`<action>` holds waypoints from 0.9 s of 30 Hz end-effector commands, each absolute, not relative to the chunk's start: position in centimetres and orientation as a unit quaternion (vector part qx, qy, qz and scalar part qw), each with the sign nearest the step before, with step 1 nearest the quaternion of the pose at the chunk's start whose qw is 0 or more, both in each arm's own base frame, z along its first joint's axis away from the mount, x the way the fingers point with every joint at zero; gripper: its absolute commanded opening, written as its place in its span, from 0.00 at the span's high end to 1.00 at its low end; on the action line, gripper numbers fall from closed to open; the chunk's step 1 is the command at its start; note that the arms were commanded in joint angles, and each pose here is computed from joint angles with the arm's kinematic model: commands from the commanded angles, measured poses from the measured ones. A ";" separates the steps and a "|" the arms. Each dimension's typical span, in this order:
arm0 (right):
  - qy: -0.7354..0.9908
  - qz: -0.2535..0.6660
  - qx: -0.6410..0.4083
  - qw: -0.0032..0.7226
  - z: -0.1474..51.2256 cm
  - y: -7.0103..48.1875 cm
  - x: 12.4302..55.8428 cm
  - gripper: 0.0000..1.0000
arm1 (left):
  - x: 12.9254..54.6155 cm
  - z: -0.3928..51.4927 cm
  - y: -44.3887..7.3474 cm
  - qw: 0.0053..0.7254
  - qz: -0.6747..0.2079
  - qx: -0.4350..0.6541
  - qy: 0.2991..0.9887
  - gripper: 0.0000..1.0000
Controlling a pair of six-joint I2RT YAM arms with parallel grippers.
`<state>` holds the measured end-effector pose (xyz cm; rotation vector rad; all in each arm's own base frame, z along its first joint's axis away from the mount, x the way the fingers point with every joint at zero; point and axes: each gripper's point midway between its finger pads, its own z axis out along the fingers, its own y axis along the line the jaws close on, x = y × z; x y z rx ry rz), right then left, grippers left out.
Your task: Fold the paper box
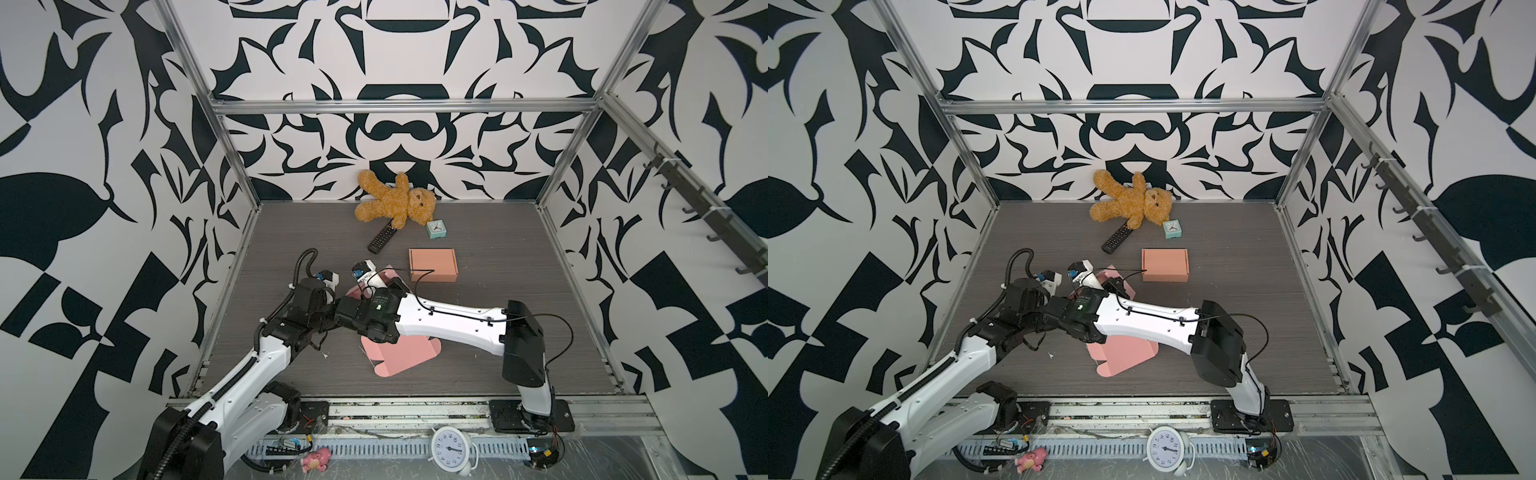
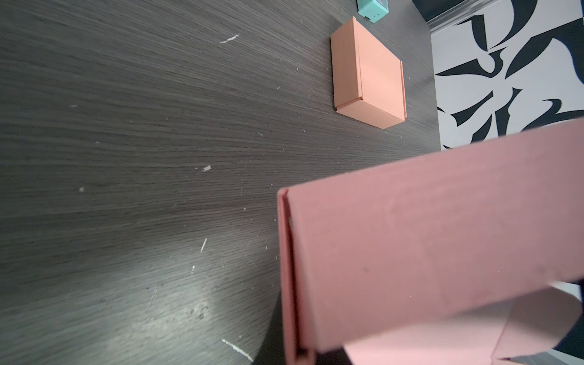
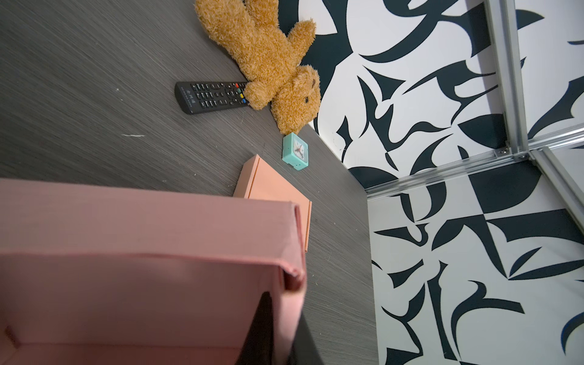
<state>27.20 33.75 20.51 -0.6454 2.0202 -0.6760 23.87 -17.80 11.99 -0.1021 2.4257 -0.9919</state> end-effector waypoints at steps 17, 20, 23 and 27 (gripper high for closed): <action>0.861 -0.035 -0.250 0.442 24.1 34.7 22.6 0.52 | 25.9 14.6 -19.0 0.313 -0.366 0.022 0.876 0.97; 0.863 0.051 -0.251 0.435 25.7 35.0 21.1 0.48 | 26.0 14.6 -19.4 0.320 -0.357 0.046 0.877 0.97; 0.860 0.104 -0.243 0.437 27.3 34.5 20.3 0.46 | 26.0 14.6 -20.1 0.328 -0.342 0.072 0.878 0.97; 0.854 0.160 -0.226 0.440 28.8 33.5 20.2 0.44 | 25.7 14.5 -21.2 0.344 -0.312 0.114 0.878 0.96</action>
